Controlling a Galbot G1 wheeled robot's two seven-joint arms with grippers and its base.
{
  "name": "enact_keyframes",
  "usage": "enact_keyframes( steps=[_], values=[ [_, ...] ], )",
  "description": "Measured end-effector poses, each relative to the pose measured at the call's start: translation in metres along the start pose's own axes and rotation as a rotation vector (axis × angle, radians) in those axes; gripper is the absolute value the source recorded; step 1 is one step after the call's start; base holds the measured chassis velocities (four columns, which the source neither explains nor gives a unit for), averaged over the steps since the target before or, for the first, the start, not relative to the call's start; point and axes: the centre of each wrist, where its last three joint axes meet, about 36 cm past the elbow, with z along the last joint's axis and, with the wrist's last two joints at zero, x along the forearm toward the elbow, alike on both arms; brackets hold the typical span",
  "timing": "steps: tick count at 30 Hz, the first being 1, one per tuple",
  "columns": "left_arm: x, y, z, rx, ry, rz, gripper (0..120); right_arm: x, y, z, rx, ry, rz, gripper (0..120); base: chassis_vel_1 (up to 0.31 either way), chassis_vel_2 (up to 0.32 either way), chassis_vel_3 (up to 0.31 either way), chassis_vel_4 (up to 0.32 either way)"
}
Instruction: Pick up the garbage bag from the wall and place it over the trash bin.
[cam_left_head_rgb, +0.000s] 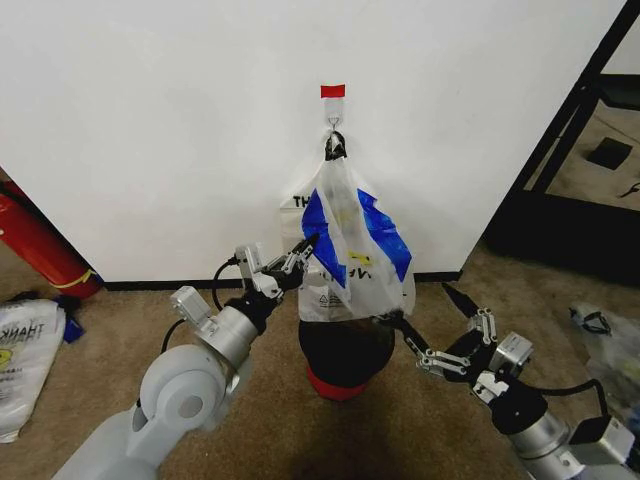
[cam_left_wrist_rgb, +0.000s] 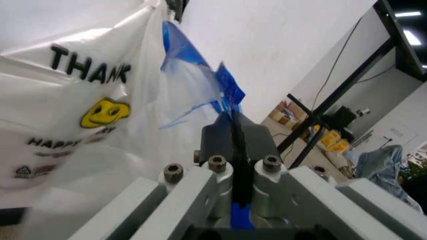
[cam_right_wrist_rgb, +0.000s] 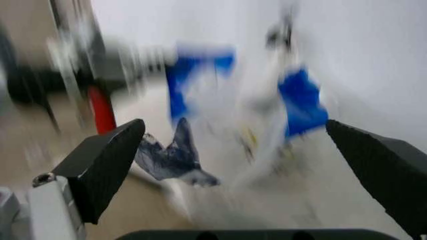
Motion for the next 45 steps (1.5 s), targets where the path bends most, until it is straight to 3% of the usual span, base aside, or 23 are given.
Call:
enact_keyframes(
  steps=[4,9,12,14,21,24,33,42,45],
  values=[
    [0.001,-0.001,-0.001,-0.001,-0.002,0.002,0,0.017,-0.006,0.024,0.123,0.117,-0.066,100,0.0,0.0,0.0,0.0],
    [0.002,-0.001,0.0,0.001,0.0,0.0,0,0.021,-0.015,0.016,0.107,0.063,-0.194,100,0.0,0.0,0.0,0.0],
    [0.003,-0.001,0.001,-0.001,0.001,-0.002,0,0.027,-0.039,-0.003,0.19,0.063,-0.317,100,0.0,0.0,0.0,0.0],
    [0.003,-0.002,0.0,-0.001,0.0,-0.001,0,0.027,-0.042,-0.009,0.216,0.057,-0.321,100,0.0,0.0,0.0,0.0],
    [0.005,-0.006,0.001,-0.001,0.001,0.007,0,-0.008,-0.026,-0.014,0.066,-0.068,0.164,100,0.0,0.0,0.0,0.0],
    [0.005,-0.006,0.002,0.0,0.005,0.007,0,-0.02,-0.029,-0.008,0.037,-0.058,0.216,100,0.0,0.0,0.0,0.0],
    [0.005,-0.004,0.003,-0.007,0.018,0.004,0,-0.089,-0.057,0.025,-0.146,-0.022,0.193,100,0.0,0.0,0.0,0.0],
    [0.001,0.001,0.003,-0.008,0.019,-0.007,0,-0.165,-0.067,0.063,-0.28,0.03,0.111,100,0.0,0.0,0.0,0.0],
    [0.001,0.001,0.002,-0.007,0.018,-0.008,0,-0.174,-0.067,0.071,-0.305,0.046,0.106,100,0.0,0.0,0.0,0.0]
  ],
)
